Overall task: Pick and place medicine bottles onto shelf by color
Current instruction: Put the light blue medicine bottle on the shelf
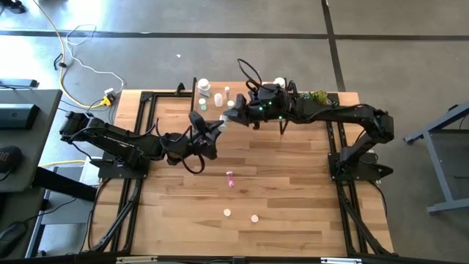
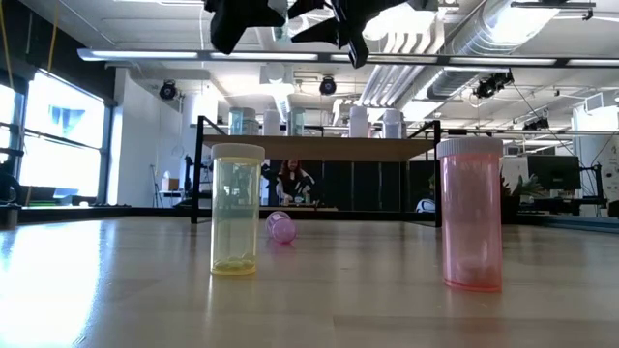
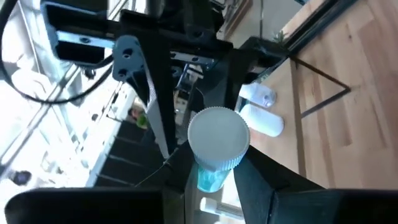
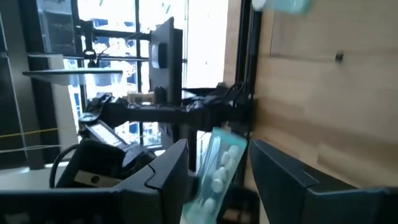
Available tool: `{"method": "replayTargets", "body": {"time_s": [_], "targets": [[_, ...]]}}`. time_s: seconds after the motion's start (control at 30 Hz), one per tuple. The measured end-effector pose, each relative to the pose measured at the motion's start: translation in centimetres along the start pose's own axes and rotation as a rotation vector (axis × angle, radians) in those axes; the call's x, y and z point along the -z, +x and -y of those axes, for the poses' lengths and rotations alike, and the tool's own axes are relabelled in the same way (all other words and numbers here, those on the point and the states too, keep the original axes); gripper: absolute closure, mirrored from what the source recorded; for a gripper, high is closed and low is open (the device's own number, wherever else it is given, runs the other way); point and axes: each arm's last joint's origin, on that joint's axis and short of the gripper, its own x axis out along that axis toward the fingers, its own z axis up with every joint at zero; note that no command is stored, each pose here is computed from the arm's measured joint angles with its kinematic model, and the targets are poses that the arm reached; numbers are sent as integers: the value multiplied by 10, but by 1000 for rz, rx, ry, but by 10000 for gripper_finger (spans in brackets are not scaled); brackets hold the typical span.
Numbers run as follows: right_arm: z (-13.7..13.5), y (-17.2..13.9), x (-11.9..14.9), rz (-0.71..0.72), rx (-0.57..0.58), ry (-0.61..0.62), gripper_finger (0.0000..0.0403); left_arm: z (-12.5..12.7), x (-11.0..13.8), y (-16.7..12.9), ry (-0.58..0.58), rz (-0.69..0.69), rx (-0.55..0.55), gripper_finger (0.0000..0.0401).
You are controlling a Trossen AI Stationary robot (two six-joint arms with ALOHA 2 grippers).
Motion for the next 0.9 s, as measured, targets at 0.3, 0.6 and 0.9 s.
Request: {"method": "replayTargets", "body": {"time_s": [0.3,0.6,0.9], "targets": [[3,-3,-19,61,19,-203,240,-2,1,0,-241,-41,-42,324],[3,-6,-32,111,26,-474,240,-3,3,0,-440,-91,-95,324],[-2,-12,-56,211,-16,-694,240,-3,3,-1,-664,-101,-127,324]]}}
